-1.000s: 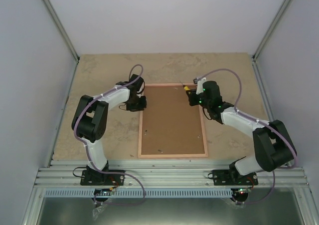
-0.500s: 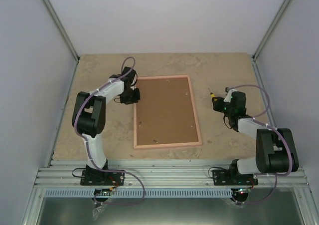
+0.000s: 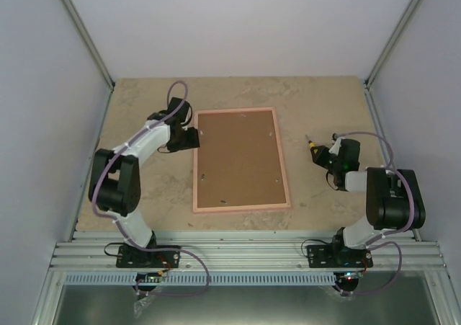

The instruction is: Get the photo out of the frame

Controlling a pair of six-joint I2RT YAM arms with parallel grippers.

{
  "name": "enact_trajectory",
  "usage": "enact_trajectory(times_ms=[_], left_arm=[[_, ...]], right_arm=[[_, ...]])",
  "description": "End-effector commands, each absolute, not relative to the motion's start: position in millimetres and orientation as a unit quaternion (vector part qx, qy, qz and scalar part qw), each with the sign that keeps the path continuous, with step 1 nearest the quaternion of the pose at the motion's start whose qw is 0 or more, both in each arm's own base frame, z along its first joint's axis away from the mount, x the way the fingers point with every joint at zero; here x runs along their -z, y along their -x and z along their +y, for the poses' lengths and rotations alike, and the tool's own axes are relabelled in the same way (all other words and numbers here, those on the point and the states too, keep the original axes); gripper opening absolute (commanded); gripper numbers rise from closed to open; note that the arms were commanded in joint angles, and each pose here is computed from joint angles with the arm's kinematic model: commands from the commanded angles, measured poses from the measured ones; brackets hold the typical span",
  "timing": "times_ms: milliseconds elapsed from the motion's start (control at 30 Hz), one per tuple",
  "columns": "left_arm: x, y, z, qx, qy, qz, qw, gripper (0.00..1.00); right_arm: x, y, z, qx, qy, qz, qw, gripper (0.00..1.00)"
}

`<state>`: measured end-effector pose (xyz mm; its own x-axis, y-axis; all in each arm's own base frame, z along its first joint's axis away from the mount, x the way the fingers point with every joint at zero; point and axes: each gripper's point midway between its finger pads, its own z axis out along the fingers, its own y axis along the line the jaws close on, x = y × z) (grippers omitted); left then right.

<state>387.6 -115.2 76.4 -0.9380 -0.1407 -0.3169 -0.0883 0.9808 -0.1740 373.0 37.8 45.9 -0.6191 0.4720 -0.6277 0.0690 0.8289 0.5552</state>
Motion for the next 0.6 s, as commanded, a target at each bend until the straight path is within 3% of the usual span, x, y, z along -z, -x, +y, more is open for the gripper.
enact_trajectory(times_ms=[0, 367, 567], left_arm=[[-82, -366, -113, 0.100, 0.073, 0.977, 0.174, 0.65], [-82, -329, -114, 0.134, 0.088, 0.974, 0.163, 0.72], [-70, -317, -113, 0.131, 0.082, 0.978, 0.138, 0.73]], right_arm=[[-44, -375, 36, -0.251, -0.166, 0.863, 0.407, 0.13], [-37, -362, 33, -0.242, -0.180, 0.871, 0.388, 0.36], [-48, -359, 35, -0.237, -0.167, 0.875, 0.387, 0.41]])
